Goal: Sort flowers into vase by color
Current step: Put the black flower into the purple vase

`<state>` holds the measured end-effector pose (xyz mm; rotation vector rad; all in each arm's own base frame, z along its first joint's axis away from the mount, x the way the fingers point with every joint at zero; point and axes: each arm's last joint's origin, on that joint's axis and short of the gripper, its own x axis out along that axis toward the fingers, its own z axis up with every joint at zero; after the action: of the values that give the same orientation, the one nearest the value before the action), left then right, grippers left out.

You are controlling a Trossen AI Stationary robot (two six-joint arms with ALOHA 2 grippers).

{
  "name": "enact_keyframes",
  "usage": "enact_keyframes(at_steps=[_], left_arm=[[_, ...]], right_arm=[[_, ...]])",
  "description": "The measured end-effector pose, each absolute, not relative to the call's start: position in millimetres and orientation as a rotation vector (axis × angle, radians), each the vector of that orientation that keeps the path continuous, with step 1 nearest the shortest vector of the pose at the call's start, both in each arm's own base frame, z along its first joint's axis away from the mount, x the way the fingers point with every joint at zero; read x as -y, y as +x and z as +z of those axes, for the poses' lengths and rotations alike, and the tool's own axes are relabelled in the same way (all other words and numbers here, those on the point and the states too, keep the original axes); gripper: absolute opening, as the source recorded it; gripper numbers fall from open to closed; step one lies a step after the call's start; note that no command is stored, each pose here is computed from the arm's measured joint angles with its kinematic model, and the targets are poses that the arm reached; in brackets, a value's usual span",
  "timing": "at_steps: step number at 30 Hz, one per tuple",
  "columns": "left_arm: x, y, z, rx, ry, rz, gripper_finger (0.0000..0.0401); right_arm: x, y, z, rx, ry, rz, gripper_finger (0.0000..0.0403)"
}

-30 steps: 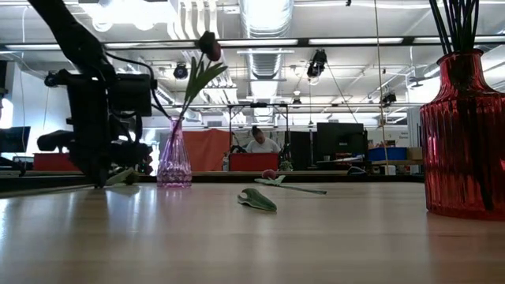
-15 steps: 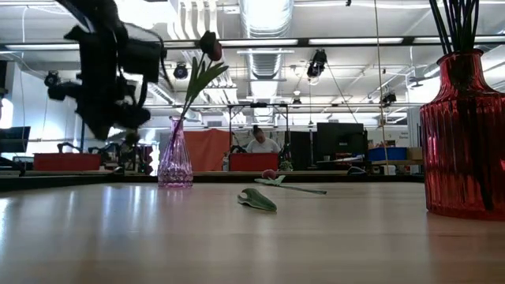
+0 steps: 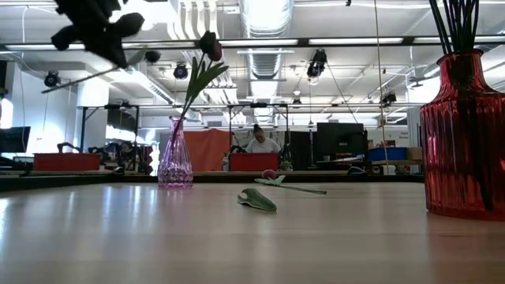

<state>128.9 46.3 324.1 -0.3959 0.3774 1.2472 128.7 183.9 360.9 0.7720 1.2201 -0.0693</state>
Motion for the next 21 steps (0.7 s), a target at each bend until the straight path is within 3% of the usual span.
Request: enact_keyframes(at_steps=[7,13,16,21], left_arm=[[-7,141,352,-0.044,-0.172,0.768,0.0000],[25,142,344,0.351,0.104,0.112,0.0000],[24,139,326,0.488,0.126,0.108,0.0000],[14,137,291,0.529,0.111,0.382,0.0000]], right_arm=[[-184,129,361,-1.200,0.759,-0.072,0.0233],[-183,130,361,-1.177,0.742,-0.073,0.0233],[-184,130,361,-1.178,0.742,-0.075,0.0233],[-184,131,360,-1.176,0.742,-0.074,0.0233]])
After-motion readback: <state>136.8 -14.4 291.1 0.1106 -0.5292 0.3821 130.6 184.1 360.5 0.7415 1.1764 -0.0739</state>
